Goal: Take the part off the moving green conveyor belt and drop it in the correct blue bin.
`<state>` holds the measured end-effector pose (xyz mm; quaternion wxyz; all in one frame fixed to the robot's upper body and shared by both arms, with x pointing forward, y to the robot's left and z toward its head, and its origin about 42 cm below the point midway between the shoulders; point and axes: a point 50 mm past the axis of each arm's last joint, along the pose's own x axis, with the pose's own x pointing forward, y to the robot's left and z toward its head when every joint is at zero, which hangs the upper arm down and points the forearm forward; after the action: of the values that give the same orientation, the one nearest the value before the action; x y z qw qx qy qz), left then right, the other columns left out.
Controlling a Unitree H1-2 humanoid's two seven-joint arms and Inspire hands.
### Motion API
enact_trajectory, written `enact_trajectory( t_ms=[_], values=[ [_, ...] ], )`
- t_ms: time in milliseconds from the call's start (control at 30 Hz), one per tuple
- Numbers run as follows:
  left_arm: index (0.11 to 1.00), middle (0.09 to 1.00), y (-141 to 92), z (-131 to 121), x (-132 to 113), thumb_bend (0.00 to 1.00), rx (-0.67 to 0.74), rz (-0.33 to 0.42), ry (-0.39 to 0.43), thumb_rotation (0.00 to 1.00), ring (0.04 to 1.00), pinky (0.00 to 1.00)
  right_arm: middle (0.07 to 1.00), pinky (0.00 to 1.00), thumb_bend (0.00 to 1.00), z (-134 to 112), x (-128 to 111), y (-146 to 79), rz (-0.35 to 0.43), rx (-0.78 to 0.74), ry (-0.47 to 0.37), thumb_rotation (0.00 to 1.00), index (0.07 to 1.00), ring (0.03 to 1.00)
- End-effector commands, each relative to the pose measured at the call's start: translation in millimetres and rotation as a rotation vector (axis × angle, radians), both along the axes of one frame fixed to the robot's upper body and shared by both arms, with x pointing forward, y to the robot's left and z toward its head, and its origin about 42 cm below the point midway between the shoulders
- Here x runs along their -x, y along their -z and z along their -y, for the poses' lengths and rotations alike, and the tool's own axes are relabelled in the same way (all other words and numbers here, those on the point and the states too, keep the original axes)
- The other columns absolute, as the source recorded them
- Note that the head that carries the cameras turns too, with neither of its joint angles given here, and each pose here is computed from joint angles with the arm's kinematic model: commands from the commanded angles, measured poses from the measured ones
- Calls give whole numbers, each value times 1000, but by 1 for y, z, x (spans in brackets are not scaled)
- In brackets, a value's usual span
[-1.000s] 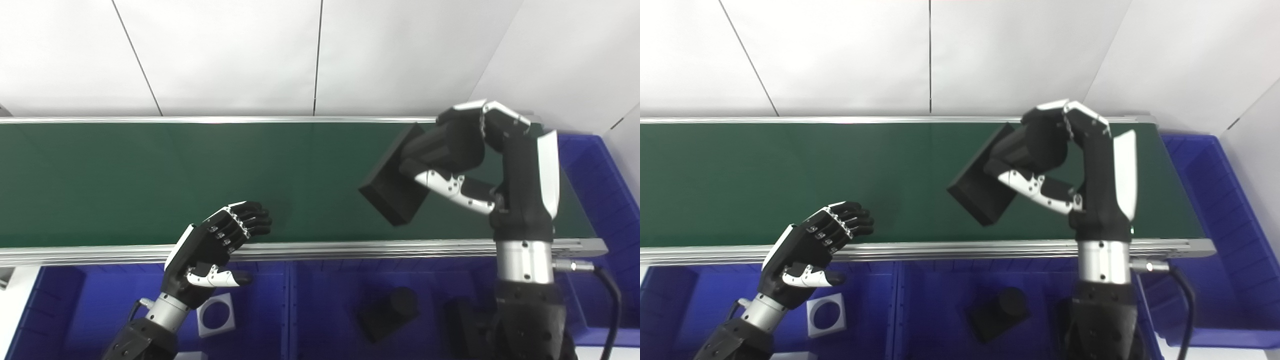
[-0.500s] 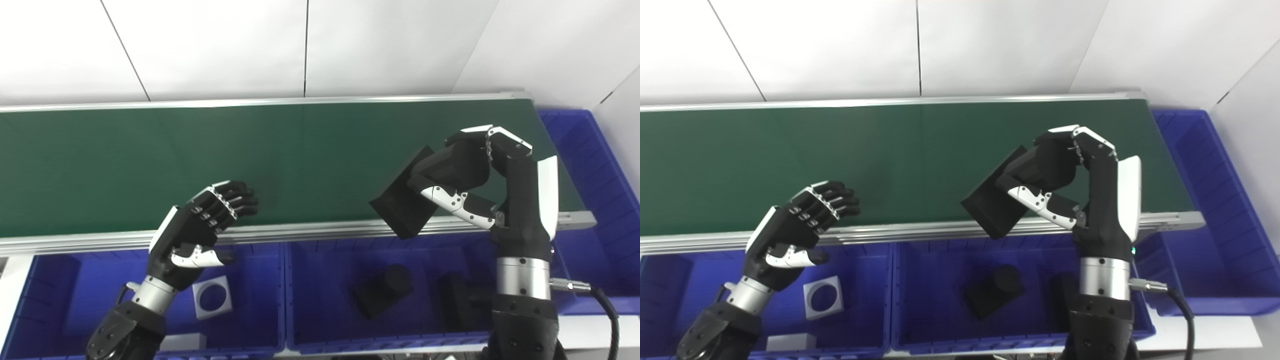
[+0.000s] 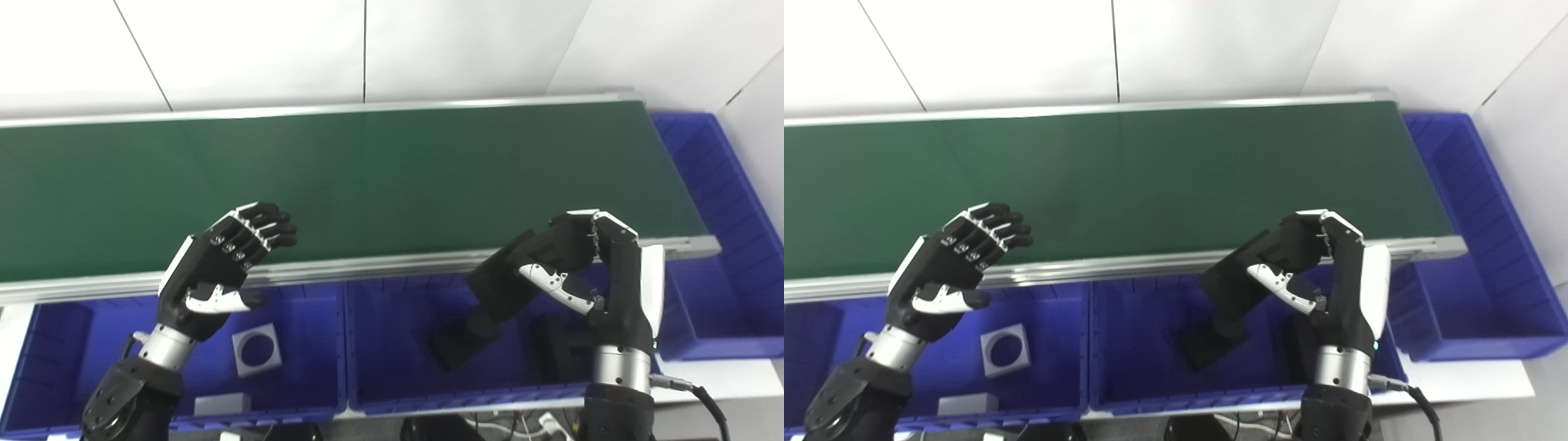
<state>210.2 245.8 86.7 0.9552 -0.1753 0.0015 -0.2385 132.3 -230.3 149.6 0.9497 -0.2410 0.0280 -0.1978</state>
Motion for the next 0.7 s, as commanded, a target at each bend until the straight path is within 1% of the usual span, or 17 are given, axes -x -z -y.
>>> enact_trajectory(
  t_ms=[0,100,267,433,667],
  values=[
    [709,724,-15,-2,-5,994,7,55,8,52,707,696,505,426,519,-1,3,-4,75,9,14,0,487,449],
    [710,723,-15,-1,-5,995,11,54,9,51,706,694,506,420,519,1,7,8,46,12,33,0,489,446],
    [715,726,-16,0,-4,993,9,57,10,55,706,691,495,372,518,5,12,24,29,-4,50,0,510,424],
    [711,723,-17,1,-3,994,4,60,8,59,701,687,508,403,518,11,18,47,-2,-67,53,0,490,442],
    [709,723,-19,1,-3,995,7,56,8,52,702,687,513,387,517,12,20,67,-44,-68,73,0,490,437]
  ],
)
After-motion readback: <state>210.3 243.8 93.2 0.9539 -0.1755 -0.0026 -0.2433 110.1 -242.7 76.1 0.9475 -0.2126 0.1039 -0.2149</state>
